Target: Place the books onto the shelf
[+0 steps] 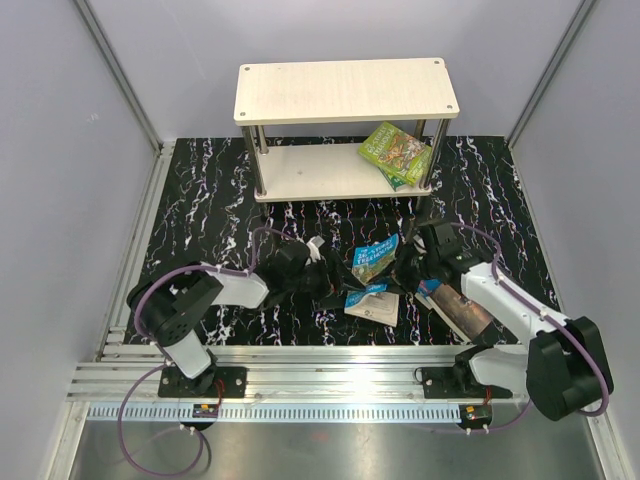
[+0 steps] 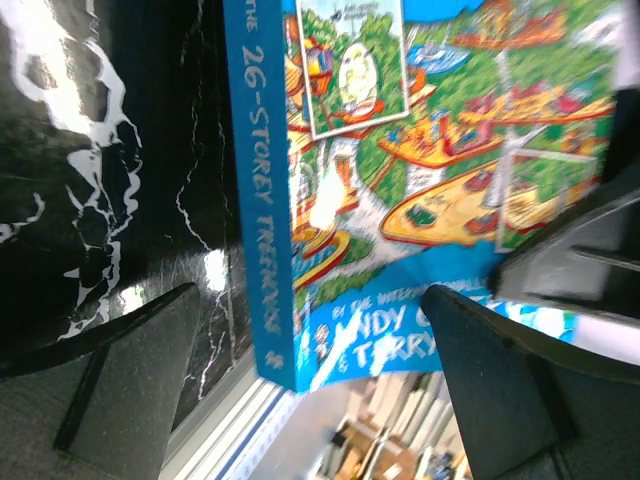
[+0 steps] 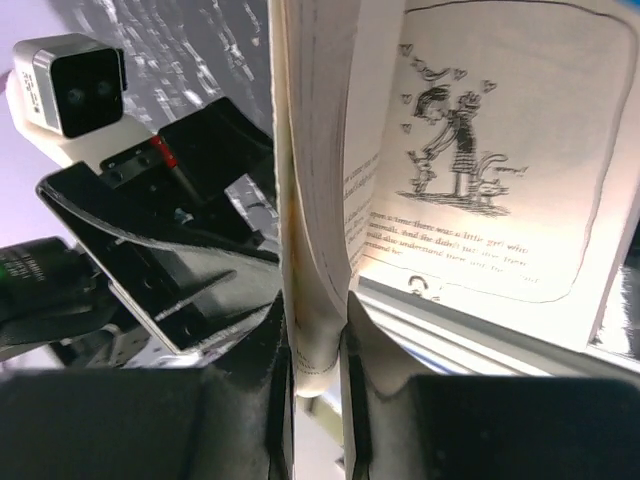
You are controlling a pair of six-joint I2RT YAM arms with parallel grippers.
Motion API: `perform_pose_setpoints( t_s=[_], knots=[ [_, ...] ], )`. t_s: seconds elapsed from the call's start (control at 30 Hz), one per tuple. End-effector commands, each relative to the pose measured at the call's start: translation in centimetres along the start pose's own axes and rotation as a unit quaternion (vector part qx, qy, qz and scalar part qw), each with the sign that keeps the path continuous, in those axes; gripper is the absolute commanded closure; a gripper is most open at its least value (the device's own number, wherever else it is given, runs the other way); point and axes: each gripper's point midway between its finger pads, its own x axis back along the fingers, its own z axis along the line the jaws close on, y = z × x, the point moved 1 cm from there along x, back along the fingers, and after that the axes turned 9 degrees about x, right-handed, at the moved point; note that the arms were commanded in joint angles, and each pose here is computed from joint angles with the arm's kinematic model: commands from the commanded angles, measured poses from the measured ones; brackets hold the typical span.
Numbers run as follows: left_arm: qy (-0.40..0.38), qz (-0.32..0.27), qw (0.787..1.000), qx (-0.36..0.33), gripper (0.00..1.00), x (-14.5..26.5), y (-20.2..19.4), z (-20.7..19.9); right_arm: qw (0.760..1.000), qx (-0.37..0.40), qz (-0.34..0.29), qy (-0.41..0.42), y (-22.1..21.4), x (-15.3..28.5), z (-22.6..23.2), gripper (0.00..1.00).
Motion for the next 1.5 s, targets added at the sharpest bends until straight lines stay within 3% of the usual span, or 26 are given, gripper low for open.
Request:
perform_pose_setpoints(
  t_s=[0.0,0.23,0.33,0.37,0.43,0.47,0.5,0.57,0.6,0.63,0.67,0.7,1.03,1.17,1.47],
  knots=[
    [-0.087,-0.018,0.996,-0.011,0.01,0.6,0.3,-4.1,0.98,0.015,0.02,0.199,-0.5,2.5,7.7,1.0],
    [-0.153,-0.04,0.987,0.036,0.01,0.7,1.8,-5.1,0.959,-0.006,0.019,0.281,-1.8,4.1,8.5,1.0],
    [-0.167,-0.033,0.984,0.045,0.12,0.1,2.0,-5.2,0.964,-0.005,0.038,0.262,-2.4,3.9,7.8,1.0],
    [-0.167,-0.031,0.984,0.044,0.22,-0.2,2.0,-5.3,0.966,0.007,0.04,0.256,-2.6,3.7,7.6,1.0],
    [-0.161,-0.031,0.986,0.039,0.33,-0.4,2.2,-5.4,0.973,0.002,0.053,0.224,-3.0,3.7,6.9,1.0],
    [-0.155,-0.031,0.987,0.036,0.4,-0.6,2.3,-5.4,0.975,0.02,0.053,0.215,-3.2,3.7,6.6,0.94],
    [-0.138,-0.033,0.99,0.026,0.53,-1.0,2.5,-5.3,0.976,0.026,0.053,0.21,-3.2,3.9,6.6,0.89],
    [-0.115,-0.034,0.993,0.017,0.64,-1.4,2.7,-5.1,0.978,0.042,0.054,0.197,-3.4,4.5,6.7,0.79],
    [-0.097,-0.035,0.995,0.01,0.75,-1.7,2.9,-4.9,0.979,0.045,0.051,0.191,-3.4,4.6,6.7,0.5],
    [-0.09,-0.038,0.995,0.009,0.77,-1.7,3.1,-4.9,0.979,0.056,0.041,0.192,-3.0,5.3,7.5,0.3],
    [-0.085,-0.04,0.995,0.009,0.8,-1.9,3.2,-4.8,0.981,0.06,0.044,0.177,-3.2,5.4,7.1,0.2],
    [-0.079,-0.039,0.996,0.009,0.82,-2.0,3.2,-4.7,0.983,0.067,0.036,0.169,-2.9,5.6,7.3,0.0],
    [-0.009,-0.049,0.999,-0.022,0.92,-2.5,5.2,-4.7,0.977,0.156,-0.034,0.143,-1.2,12.7,13.1,0.0],
    [-0.009,-0.059,0.997,-0.058,1.0,-2.6,6.3,-7.6,0.976,0.166,-0.052,0.132,-1.5,14.2,13.1,0.0],
    [-0.091,-0.069,0.981,-0.154,1.0,-1.7,9.8,-18.6,0.981,0.166,-0.069,0.068,-2.0,15.2,10.6,0.0]
  ],
)
